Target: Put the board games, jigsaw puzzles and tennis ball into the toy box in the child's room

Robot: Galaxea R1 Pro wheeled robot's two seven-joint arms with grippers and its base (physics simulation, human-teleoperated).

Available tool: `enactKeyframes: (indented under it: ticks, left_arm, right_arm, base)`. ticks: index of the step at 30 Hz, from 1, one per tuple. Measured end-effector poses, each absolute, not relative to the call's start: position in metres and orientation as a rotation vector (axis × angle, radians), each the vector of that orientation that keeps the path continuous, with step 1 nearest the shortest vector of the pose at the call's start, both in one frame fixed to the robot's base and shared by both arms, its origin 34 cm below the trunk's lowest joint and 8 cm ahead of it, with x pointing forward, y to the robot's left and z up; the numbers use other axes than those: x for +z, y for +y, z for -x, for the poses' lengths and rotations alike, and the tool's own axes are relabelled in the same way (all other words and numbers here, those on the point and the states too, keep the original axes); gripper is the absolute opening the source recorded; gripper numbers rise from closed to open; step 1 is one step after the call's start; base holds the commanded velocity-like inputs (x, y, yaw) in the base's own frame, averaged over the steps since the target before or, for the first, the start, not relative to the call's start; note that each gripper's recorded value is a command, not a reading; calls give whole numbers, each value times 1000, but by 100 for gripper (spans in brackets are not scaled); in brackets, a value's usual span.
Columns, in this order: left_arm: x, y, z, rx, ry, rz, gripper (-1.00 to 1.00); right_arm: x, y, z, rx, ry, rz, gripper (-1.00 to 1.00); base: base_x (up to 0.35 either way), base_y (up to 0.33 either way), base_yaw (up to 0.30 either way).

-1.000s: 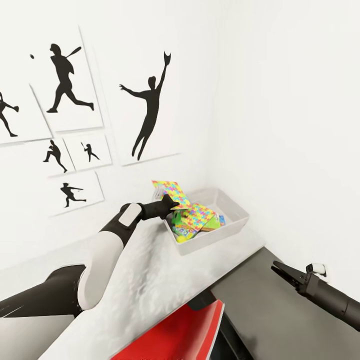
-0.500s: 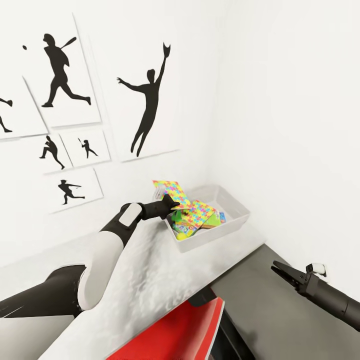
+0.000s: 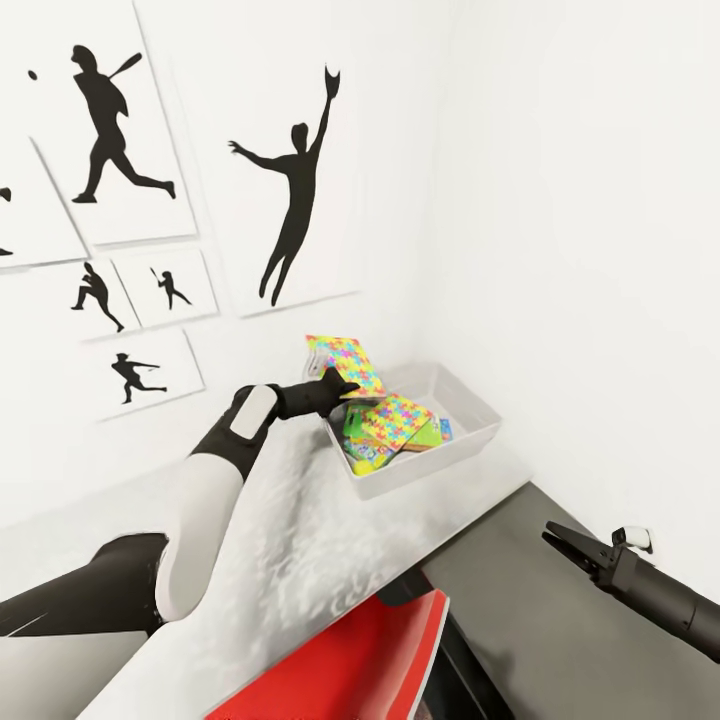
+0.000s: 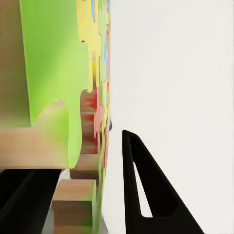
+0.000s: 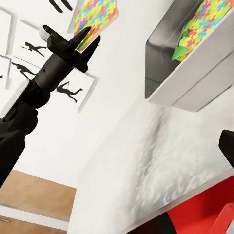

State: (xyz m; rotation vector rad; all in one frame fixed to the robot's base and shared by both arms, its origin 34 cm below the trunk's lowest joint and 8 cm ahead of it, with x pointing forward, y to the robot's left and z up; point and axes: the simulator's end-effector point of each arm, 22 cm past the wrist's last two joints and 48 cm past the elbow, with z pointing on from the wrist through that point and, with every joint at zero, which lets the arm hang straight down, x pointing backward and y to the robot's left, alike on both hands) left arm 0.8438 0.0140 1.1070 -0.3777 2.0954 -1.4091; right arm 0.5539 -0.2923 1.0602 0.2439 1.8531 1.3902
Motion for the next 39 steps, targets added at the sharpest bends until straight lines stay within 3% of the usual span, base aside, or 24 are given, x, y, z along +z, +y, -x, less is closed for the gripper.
enactKeyframes:
  ticks: [14, 20, 32, 39]
  left_arm:
    - [1096, -4, -838, -1407, 2138, 304, -100]
    - [1093, -10, -836, -1436, 2139, 309, -100]
    - [1079, -13, -836, -1436, 2162, 307, -100]
    - [1074, -19, -833, -1437, 2178, 285, -100]
  right_arm:
    - [1070, -284, -554, 1417, 1842, -210, 100]
    - [1105, -321, -564, 1432, 1747, -277, 100]
    - [1167, -295, -686, 1310, 1678, -274, 100]
    - [1170, -274, -697, 1358, 1686, -283, 100]
  base:
    - [0, 0, 4]
    - [0, 0, 80]
    - [0, 0, 92]
    - [0, 0, 19]
